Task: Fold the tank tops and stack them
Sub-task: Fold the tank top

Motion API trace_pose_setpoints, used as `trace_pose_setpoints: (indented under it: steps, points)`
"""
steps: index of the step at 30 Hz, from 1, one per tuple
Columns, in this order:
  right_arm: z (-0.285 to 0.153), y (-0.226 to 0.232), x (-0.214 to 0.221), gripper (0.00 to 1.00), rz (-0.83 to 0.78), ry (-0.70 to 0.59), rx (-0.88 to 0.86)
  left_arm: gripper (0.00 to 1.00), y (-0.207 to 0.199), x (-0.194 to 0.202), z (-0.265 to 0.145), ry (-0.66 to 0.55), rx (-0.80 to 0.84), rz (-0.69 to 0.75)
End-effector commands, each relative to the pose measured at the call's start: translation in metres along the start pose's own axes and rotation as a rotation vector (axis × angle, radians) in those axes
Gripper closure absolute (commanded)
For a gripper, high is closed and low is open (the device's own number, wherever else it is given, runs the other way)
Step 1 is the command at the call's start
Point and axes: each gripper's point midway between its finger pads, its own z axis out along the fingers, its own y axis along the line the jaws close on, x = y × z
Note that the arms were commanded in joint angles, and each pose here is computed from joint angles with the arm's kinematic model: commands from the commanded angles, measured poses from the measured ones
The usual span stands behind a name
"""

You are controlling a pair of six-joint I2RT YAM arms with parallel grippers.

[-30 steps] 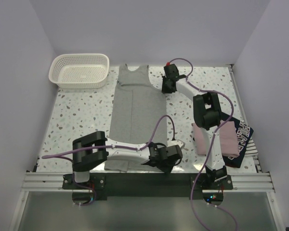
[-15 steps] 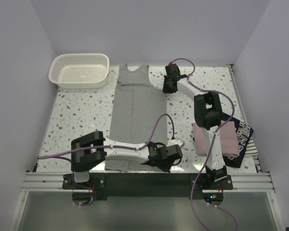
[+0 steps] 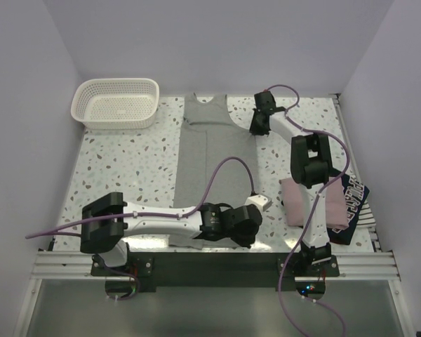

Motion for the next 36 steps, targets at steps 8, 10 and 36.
trace_pose_setpoints:
  steps: [8,10,36]
  points:
    - [-0.033,0.021,-0.027,1.0,0.083,-0.058,-0.08,1.0,0.023,0.005,-0.036,-0.118,0.012,-0.1]
    - [-0.036,0.025,-0.03,1.0,0.099,-0.066,-0.096,1.0,0.031,0.012,-0.038,-0.119,0.004,-0.116]
    - [-0.048,0.154,-0.02,1.0,0.068,-0.118,-0.278,1.0,0.116,0.071,-0.057,-0.12,-0.216,-0.318]
